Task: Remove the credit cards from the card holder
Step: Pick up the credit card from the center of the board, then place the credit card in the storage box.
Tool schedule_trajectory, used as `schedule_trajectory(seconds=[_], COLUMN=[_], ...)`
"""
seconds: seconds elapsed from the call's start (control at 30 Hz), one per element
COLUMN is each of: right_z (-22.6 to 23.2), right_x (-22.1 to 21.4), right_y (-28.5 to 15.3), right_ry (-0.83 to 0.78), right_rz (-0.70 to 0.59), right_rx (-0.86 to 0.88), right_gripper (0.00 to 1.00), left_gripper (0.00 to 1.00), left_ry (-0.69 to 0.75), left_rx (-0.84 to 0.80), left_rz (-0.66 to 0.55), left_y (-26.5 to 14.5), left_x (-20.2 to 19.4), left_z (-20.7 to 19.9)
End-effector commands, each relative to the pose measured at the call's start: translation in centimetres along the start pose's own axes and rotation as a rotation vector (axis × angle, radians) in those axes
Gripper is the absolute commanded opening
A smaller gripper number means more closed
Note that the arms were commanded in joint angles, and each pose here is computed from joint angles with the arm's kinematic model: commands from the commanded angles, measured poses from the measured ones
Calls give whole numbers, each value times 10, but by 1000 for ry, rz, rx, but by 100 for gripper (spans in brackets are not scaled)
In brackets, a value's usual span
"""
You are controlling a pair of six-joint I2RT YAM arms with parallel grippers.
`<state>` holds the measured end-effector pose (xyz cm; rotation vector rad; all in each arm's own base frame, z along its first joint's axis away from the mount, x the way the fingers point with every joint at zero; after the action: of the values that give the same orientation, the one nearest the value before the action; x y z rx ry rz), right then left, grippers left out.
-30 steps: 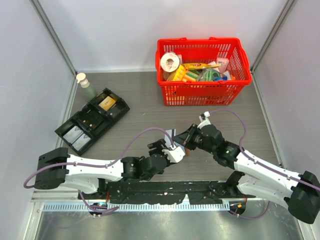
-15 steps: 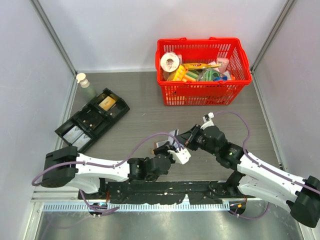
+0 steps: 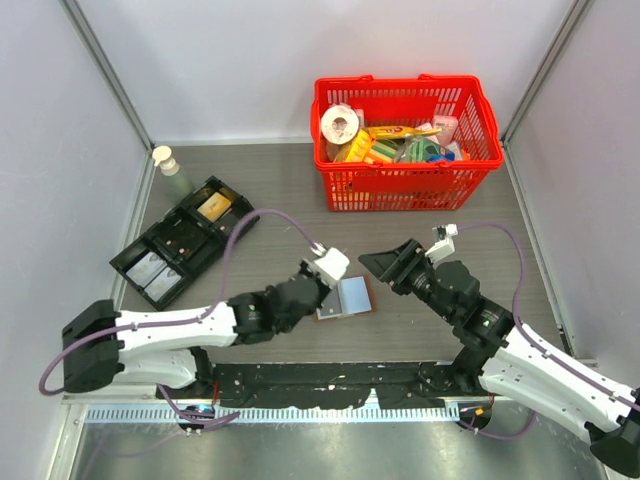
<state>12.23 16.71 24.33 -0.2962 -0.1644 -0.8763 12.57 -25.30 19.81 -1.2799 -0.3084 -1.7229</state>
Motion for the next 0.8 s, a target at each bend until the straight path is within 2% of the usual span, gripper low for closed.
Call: schedule_trajectory(seconds=[0.0,0.23,0.33,0.4,0.57,0.67,0.77], right_z=[9,-4,-9,-13,-20,-27,-34], right_x=[15,19,18,17,11,9,6], right_y=[-7,-12,-11,-10,-8,-7,-7], right_ry=[-129,-268,-323,-360,-434,-478,-511], right_rz=[-111,-132,-114,-93,-21,12,38], right_rx=[-3,-66,-72,-80,-72,-77,-76], right_gripper=[74,77,78,78,78,78,78], left_gripper=[0,0,0,0,0,0,0], left_ry=[-371,-695,-884,-982,-1143,-1201,-1190], left_rx=[-97,-80,-81,-2,253,418,564], left_rz=[-14,18,17,50,234,320,406], left_y=[-2,-10,-17,-23,-54,-80,-106], left_x=[-6,-29,-42,-59,-94,-107,-115], left_z=[29,83,109,131,176,205,230])
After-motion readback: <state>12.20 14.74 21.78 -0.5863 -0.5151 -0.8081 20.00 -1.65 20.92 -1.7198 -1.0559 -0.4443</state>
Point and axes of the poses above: each gripper's point midway between its finger pads, its own y axis out along the fingers, its own z axis along the line the jaws close on, x = y × z, the point moved 10 cm from there along -y, back along the fingers, and after that the axes turned 11 degrees about y, right-handed, at the moved point
